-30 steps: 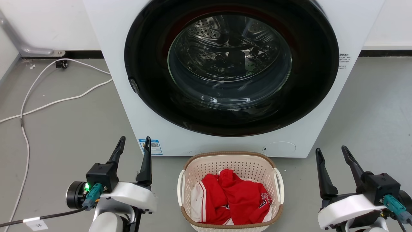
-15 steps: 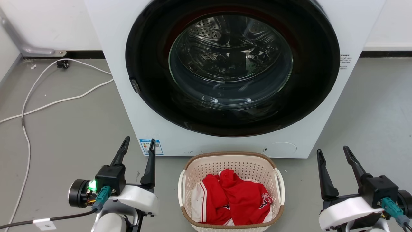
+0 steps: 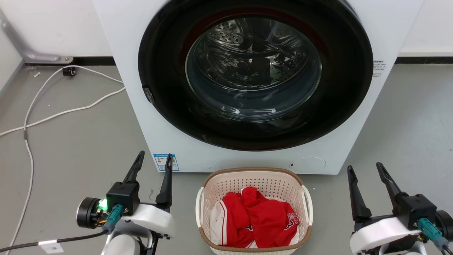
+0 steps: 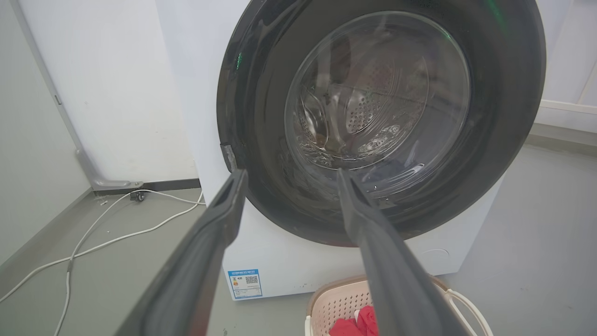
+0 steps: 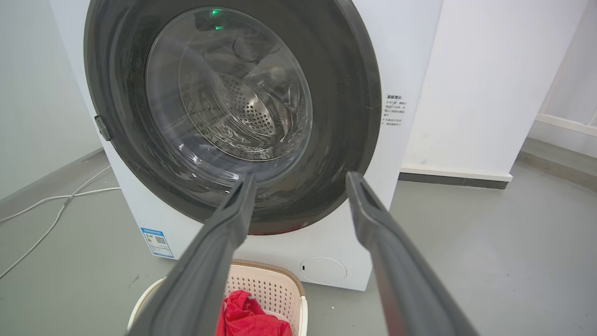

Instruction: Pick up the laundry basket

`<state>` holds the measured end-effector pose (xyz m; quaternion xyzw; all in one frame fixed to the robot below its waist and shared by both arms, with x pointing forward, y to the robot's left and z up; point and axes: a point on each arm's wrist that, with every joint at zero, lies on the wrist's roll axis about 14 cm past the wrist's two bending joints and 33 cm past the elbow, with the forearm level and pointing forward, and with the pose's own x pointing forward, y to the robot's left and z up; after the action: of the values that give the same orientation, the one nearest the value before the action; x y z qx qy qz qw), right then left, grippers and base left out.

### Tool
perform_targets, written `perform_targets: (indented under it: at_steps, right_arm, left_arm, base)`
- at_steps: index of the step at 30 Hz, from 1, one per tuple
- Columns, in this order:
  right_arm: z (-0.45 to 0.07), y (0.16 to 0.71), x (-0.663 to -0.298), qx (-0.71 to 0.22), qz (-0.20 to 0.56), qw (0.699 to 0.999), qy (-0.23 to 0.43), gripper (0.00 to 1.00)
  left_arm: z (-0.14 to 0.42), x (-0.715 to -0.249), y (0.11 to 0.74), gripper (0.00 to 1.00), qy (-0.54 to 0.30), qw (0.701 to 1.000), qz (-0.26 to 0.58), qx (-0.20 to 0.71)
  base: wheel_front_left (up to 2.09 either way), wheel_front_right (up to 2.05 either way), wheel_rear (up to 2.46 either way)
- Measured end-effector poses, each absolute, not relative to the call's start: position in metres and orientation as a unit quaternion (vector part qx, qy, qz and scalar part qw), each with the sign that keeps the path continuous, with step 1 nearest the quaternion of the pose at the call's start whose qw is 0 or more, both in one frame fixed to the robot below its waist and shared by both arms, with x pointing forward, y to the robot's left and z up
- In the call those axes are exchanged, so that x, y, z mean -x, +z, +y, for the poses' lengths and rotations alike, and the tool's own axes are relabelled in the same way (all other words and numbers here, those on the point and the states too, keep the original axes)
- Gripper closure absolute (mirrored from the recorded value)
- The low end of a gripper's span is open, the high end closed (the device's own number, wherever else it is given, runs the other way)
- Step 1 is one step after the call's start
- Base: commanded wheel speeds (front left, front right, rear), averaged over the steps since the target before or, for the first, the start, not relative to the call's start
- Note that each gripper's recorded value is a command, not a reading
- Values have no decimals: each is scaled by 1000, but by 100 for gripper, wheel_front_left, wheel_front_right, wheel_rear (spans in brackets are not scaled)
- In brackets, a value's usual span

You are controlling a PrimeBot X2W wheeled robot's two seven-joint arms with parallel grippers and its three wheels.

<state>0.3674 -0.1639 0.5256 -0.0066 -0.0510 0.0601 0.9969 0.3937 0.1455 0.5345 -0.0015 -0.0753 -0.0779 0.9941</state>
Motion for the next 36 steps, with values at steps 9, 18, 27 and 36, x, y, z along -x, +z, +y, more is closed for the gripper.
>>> perform_targets:
  at_steps: [9, 18, 27, 36]
  right_arm:
    - [-164, 523, -368, 4, -47, 997, 60, 0]
    - [-173, 505, -384, -4, -7, 999, 46, 0]
    - [-158, 458, -429, -14, 80, 995, 66, 0]
    - [-147, 369, -457, -30, 223, 971, 79, 0]
  left_arm:
    - [146, -394, 532, 0, -79, 994, -71, 0]
    - [140, -413, 516, 0, -89, 995, -45, 8]
    - [131, -469, 481, 0, -109, 994, 12, 6]
    - [125, -506, 395, 0, -133, 981, 140, -2]
  base:
    - [0, 0, 0]
    - [0, 0, 0]
    - [0, 0, 0]
    - [0, 0, 0]
